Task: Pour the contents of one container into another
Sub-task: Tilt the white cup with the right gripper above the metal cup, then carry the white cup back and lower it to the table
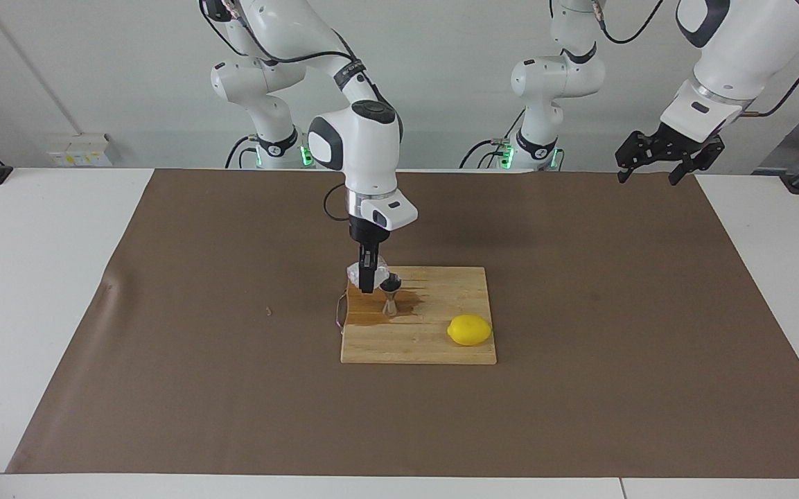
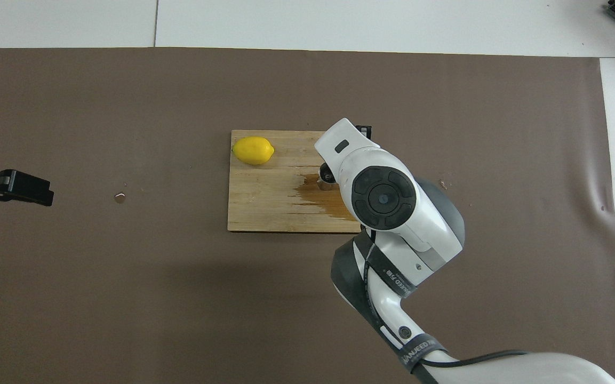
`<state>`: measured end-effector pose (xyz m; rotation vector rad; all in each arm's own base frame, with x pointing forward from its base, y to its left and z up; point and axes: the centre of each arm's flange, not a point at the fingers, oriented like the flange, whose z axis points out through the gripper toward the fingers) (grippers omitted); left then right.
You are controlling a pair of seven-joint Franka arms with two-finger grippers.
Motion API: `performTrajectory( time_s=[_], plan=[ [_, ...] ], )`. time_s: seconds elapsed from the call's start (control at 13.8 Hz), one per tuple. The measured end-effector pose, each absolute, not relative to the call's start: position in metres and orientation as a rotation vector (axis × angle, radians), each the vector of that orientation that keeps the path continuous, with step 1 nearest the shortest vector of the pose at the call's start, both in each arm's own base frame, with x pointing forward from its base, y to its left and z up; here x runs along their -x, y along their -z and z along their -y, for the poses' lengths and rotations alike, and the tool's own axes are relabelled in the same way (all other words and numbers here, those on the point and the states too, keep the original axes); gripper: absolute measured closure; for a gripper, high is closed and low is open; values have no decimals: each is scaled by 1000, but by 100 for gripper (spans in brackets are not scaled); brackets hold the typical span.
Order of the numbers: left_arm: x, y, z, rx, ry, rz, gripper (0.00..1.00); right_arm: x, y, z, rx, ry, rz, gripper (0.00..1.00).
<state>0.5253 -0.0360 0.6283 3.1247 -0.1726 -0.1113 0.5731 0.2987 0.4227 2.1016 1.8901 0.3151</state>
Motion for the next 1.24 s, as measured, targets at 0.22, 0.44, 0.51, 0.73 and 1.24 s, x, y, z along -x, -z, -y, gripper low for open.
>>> performTrajectory(
  time_s=[0.22, 0.44, 0.51, 0.73, 1.24],
  plan=[
    [-525, -628, 36, -3125, 111, 173, 0, -577, -421, -288, -2235, -333, -1844, 55],
    [-525, -628, 36, -3125, 111, 173, 0, -576, -429, -290, -2327, -391, -1821, 55],
    [-525, -628, 36, -3125, 111, 173, 0, -576, -432, -290, -2343, -413, -1815, 55],
    [-525, -629, 36, -3125, 110, 173, 0, -578, -436, -288, -2427, -457, -1782, 55],
    [-525, -629, 36, -3125, 110, 173, 0, -602, -431, -232, -2650, -613, -1768, 55]
  ],
)
